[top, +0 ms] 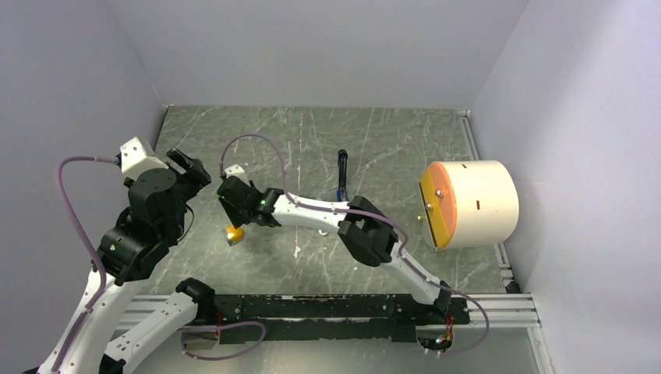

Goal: Load the staples into the stapler

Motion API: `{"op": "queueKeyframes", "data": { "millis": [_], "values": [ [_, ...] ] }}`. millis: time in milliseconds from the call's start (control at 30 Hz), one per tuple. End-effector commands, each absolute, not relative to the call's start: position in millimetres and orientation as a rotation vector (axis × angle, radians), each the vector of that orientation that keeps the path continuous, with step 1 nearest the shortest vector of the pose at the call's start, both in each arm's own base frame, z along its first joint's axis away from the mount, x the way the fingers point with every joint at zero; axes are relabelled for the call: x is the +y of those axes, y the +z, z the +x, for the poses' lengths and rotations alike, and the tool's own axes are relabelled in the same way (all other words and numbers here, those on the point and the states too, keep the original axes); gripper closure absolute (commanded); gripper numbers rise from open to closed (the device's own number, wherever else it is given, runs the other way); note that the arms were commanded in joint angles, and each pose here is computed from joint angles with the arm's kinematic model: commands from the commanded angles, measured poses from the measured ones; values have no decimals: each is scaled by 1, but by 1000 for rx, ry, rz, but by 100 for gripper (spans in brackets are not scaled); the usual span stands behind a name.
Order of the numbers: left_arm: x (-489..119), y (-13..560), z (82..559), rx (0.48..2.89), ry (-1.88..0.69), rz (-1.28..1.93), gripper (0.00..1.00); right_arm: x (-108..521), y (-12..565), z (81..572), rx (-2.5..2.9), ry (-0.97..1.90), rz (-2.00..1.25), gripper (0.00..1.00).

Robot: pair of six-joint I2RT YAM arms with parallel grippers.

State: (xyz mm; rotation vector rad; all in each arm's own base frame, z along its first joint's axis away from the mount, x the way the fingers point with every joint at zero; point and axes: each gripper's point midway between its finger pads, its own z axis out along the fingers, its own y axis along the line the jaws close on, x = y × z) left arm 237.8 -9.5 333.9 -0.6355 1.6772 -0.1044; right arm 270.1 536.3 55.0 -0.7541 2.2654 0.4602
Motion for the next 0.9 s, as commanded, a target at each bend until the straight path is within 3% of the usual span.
{"op": "queueKeyframes", "data": {
  "millis": [0, 267, 533, 867],
  "values": [
    [-3, 340, 234, 1665, -80, -636, 22, 532, 40, 283, 2267, 329, -784, 43],
    [-8, 336, 236, 1687, -88, -619, 21, 537, 32, 292, 2256, 290, -795, 47],
    [-10, 333, 237, 1696, -95, -614, 21, 534, 16, 292, 2331, 283, -776, 60],
    [-13, 330, 238, 1706, -107, -606, 21, 529, 14, 300, 2355, 299, -755, 57]
  ]
}}
